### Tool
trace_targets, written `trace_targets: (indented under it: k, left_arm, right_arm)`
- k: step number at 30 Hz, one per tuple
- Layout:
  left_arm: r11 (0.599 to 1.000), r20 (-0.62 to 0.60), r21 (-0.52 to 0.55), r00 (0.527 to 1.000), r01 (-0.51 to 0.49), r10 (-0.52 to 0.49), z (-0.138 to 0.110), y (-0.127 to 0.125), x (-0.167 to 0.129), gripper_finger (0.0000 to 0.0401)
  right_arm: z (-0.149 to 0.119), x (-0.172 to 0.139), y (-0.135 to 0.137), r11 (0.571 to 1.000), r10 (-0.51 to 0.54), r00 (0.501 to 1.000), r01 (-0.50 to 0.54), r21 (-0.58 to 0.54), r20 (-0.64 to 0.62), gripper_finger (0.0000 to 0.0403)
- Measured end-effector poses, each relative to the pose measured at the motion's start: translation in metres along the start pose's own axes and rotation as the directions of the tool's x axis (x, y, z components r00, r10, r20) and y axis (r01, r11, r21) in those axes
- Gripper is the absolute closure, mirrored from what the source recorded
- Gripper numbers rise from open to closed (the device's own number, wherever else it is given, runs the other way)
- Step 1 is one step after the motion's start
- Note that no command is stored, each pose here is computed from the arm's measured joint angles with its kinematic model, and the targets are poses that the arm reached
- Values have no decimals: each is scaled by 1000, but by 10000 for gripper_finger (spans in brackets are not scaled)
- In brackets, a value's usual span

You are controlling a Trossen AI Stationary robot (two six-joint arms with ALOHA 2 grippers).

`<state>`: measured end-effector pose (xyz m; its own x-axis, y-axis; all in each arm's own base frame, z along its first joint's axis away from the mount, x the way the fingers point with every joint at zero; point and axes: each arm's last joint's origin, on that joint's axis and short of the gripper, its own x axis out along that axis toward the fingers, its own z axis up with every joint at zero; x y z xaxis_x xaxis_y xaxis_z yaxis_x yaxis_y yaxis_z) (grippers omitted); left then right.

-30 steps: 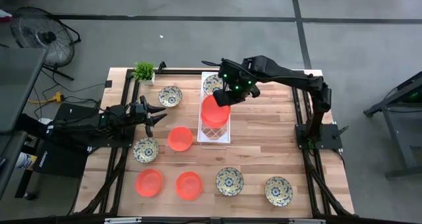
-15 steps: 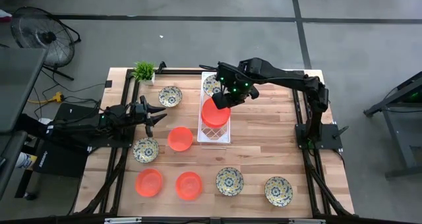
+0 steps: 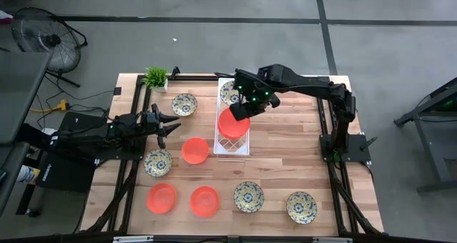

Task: Pick & Place Mini bowls
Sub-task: Stack the orange bowl on top of the orange bowl on the shelf, then stack the yellow bowl on top of the yellow bowl on the shelf

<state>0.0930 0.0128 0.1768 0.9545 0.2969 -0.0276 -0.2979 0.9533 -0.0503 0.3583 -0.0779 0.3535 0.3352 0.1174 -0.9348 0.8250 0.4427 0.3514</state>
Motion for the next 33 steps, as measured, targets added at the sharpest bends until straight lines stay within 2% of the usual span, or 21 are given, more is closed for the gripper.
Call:
trace_targets:
  k: [5, 16, 22, 27, 33]
  left_arm:
    - [1000, 0, 0, 1000, 0, 0, 0, 0, 0, 272]
    - [1000, 0, 0, 1000, 0, 0, 0, 0, 0, 272]
    - [1000, 0, 0, 1000, 0, 0, 0, 0, 0, 272]
    - [1000, 0, 0, 1000, 0, 0, 0, 0, 0, 272]
    - [1000, 0, 0, 1000, 0, 0, 0, 0, 0, 272]
  right_arm:
    - [0, 0, 1, 1000, 7, 1000, -7, -14, 8, 391]
    - [3, 0, 4, 999, 39, 999, -38, -20, 34, 311]
    - [-4, -12, 3, 998, 60, 998, -59, -30, 30, 313]
    - [-17, -34, 1, 996, 84, 994, -80, -49, 76, 319]
    - [-52, -70, -12, 998, 33, 993, -27, -54, 111, 320]
